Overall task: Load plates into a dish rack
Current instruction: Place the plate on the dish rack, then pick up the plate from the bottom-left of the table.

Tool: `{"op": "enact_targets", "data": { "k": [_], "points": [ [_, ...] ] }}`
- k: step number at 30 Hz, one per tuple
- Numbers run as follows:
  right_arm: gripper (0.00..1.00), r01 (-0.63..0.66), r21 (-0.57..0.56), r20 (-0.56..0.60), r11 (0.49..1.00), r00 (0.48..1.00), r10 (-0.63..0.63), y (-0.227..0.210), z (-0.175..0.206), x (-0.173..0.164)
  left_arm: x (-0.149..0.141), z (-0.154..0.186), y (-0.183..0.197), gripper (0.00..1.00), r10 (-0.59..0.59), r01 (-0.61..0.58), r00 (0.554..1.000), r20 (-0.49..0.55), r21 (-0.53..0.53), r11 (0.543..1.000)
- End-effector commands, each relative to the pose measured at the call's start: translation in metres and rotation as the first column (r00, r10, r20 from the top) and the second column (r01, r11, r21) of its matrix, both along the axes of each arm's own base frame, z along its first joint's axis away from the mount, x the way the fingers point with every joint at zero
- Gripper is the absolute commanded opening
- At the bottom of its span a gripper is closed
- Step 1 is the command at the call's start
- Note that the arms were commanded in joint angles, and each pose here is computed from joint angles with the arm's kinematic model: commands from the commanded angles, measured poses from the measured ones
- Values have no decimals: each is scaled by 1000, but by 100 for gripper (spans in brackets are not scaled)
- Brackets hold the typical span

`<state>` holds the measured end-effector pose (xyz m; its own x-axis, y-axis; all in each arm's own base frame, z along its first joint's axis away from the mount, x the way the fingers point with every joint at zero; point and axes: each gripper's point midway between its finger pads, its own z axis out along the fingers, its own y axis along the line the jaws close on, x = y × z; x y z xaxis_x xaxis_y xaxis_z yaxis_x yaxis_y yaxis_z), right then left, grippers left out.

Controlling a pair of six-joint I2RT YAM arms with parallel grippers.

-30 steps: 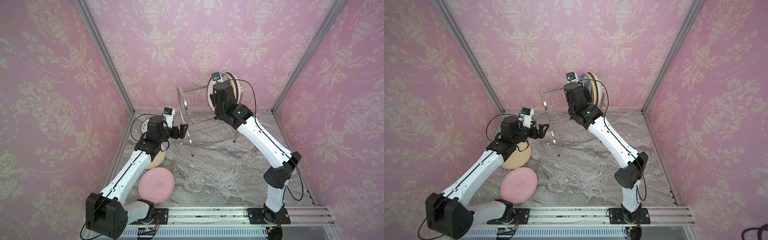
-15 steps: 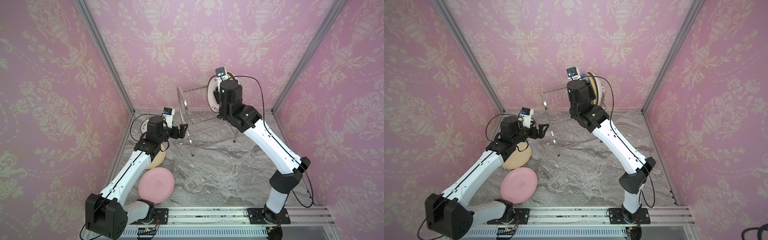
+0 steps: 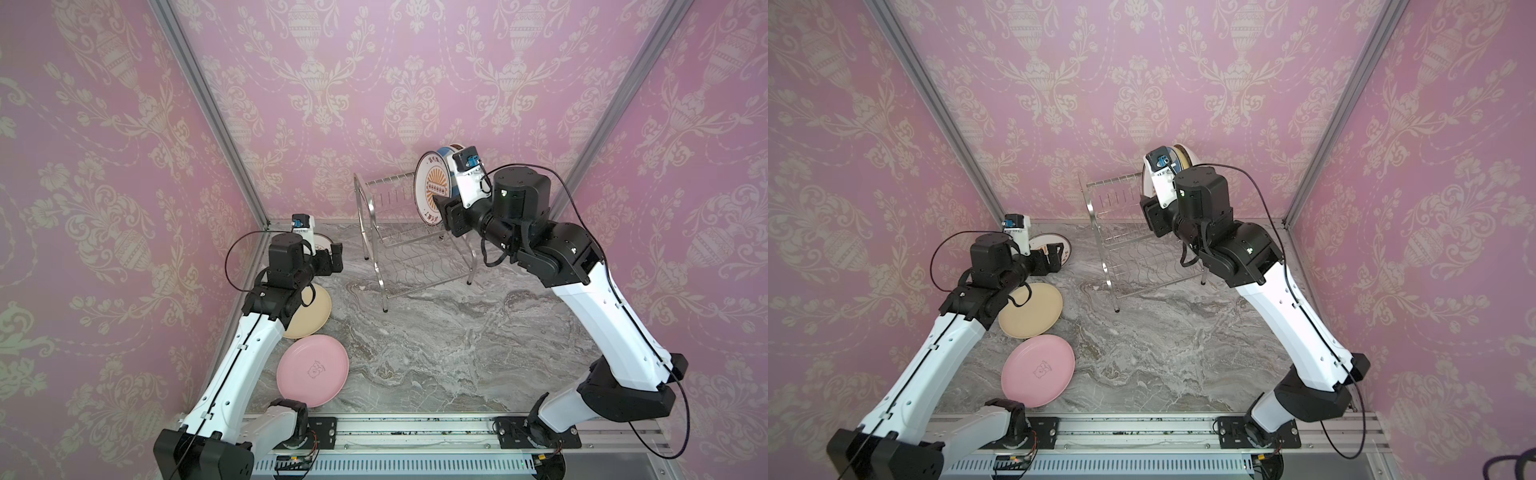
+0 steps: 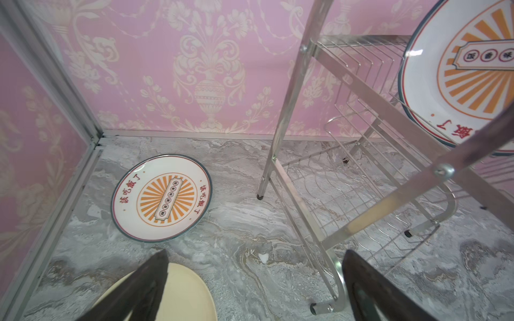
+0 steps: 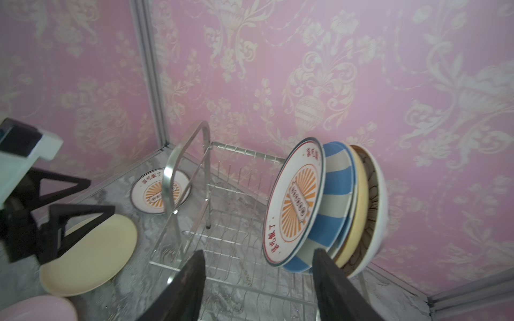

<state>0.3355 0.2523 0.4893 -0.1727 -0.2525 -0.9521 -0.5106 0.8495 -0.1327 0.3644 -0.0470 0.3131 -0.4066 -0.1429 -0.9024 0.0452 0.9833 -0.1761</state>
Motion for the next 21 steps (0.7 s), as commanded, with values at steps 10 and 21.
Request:
{"op": "enact_targets", "data": {
  "k": [10,21],
  "points": [
    [65,-418,227,-578,880,669,467,147,-205,-117,-74,-35,86,99,388,-392,918,-83,-31,919],
    [64,-246,200,-738,948,599,311,197,-344,-140,-96,-97,85,99,377,-402,912,-159,-173,899]
  ]
}}
